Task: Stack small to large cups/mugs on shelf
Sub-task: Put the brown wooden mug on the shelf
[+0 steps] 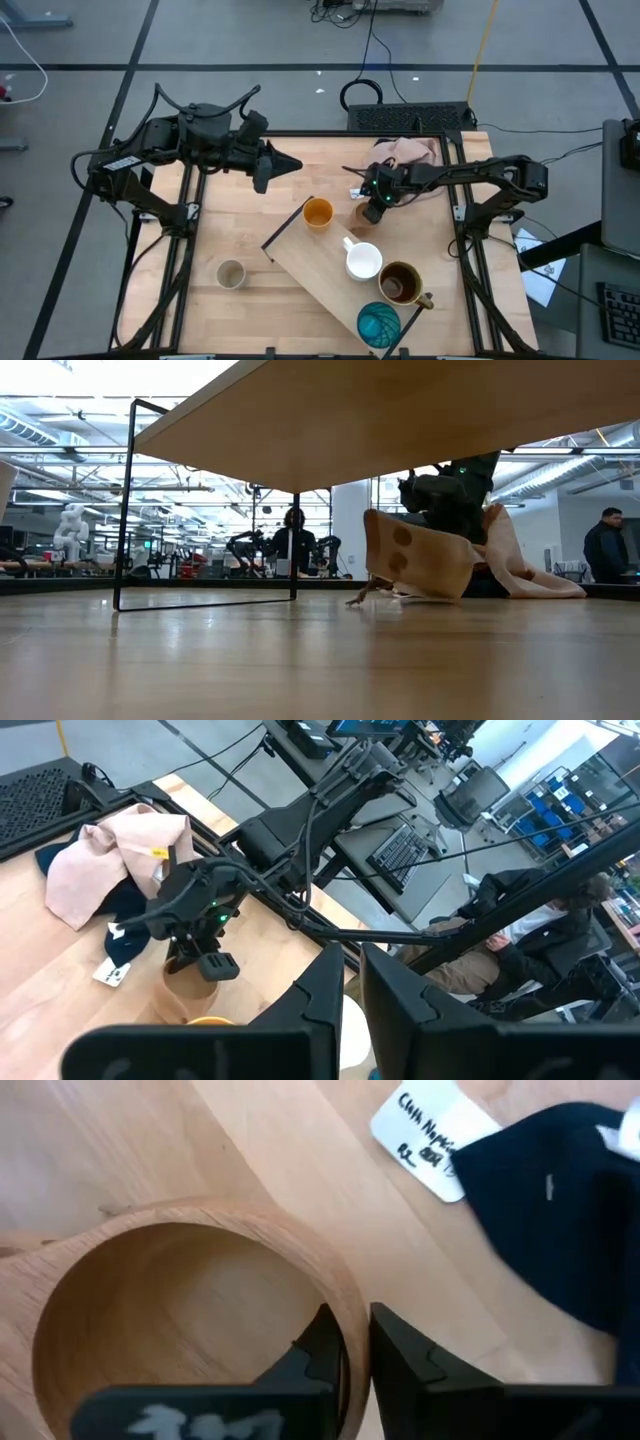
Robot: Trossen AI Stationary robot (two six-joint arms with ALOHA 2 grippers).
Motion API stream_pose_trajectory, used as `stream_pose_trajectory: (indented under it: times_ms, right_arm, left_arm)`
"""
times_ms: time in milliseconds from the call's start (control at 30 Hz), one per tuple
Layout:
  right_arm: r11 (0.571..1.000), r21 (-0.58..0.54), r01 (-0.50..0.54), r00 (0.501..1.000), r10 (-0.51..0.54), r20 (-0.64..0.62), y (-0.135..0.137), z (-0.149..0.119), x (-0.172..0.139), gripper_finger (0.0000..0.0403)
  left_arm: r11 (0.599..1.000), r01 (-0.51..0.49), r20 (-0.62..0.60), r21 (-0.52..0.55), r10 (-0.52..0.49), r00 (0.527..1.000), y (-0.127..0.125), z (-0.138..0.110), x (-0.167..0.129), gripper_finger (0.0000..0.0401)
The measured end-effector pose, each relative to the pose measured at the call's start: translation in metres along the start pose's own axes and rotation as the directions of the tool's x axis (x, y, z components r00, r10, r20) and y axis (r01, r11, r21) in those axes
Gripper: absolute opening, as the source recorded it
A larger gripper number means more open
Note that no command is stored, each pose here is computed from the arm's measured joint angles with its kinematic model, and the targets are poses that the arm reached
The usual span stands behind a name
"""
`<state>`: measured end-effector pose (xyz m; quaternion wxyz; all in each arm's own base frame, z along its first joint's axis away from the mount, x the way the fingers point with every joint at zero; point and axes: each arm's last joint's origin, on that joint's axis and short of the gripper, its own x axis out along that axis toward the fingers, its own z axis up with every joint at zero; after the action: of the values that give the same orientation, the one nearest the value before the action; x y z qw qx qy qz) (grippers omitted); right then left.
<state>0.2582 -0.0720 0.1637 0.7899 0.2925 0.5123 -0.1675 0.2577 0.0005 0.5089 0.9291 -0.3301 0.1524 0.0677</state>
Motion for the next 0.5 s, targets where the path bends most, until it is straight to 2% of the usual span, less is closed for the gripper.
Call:
stream_pose_trajectory:
  times_ms: [233, 500]
  right_arm:
    - [1.000, 0.006, 0.000, 0.998, -0.001, 0.068, -0.005, 0.004, -0.017, 0.0021]
    - [1.000, 0.026, 0.016, 0.967, -0.022, 0.252, -0.012, 0.006, -0.064, 0.0021]
  left_arm:
    - [1.000, 0.000, 0.000, 0.005, 0.000, 1.000, 0.000, 0.000, 0.000, 0.0037]
    - [0.999, -0.001, 0.000, 0.034, 0.001, 1.000, 0.000, 0.000, 0.000, 0.0037]
